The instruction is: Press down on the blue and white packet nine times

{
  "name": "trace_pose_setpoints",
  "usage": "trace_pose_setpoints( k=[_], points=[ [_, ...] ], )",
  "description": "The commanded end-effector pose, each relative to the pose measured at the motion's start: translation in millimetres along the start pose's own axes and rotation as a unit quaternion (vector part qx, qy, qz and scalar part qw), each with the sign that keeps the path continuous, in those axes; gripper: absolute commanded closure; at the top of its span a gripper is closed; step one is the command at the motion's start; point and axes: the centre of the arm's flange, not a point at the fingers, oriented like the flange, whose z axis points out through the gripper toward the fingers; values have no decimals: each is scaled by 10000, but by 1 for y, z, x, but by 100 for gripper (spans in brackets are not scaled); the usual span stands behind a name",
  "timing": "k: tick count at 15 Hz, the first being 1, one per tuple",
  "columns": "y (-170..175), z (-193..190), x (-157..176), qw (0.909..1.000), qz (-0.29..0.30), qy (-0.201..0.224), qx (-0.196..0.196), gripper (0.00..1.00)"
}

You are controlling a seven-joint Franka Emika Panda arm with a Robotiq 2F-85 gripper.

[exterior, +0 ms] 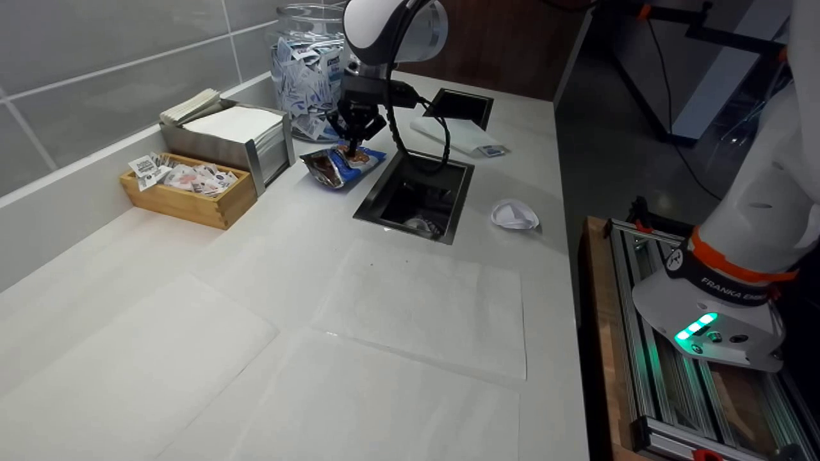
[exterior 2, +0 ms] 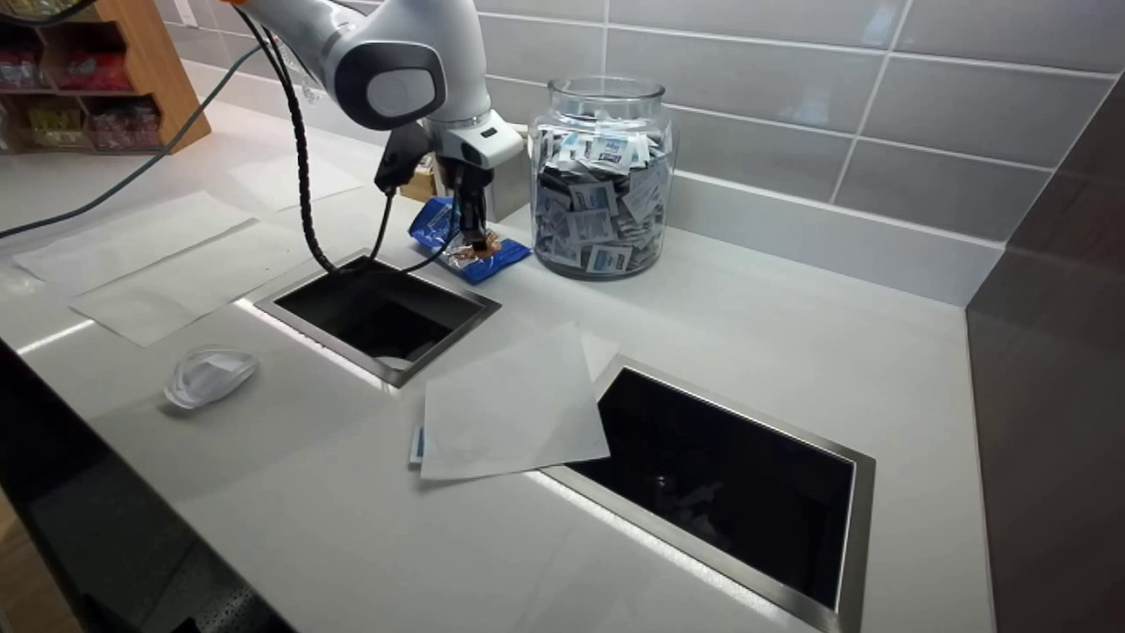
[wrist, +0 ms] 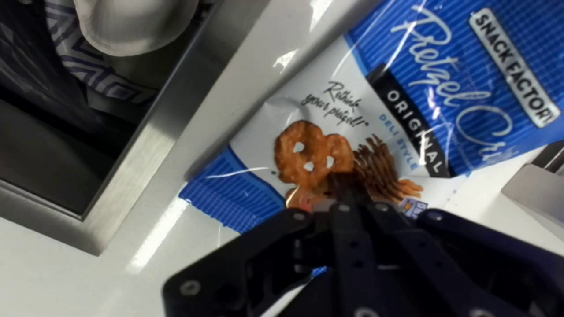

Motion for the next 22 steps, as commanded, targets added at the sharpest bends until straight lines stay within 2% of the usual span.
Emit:
trace_pose_setpoints(
  k=[1, 6, 13, 16, 22],
  points=[
    [1, 17, -2, 9990, 18, -438, 4, 100],
    [2, 7, -14, 9980, -21, -570, -284, 100],
    [-18, -42, -30, 9993, -325, -57, -199, 100],
    [-19, -63, -21, 9994, -291, 164, -101, 100],
    [7, -44, -3, 9998, 18, 45, -212, 100]
  ],
)
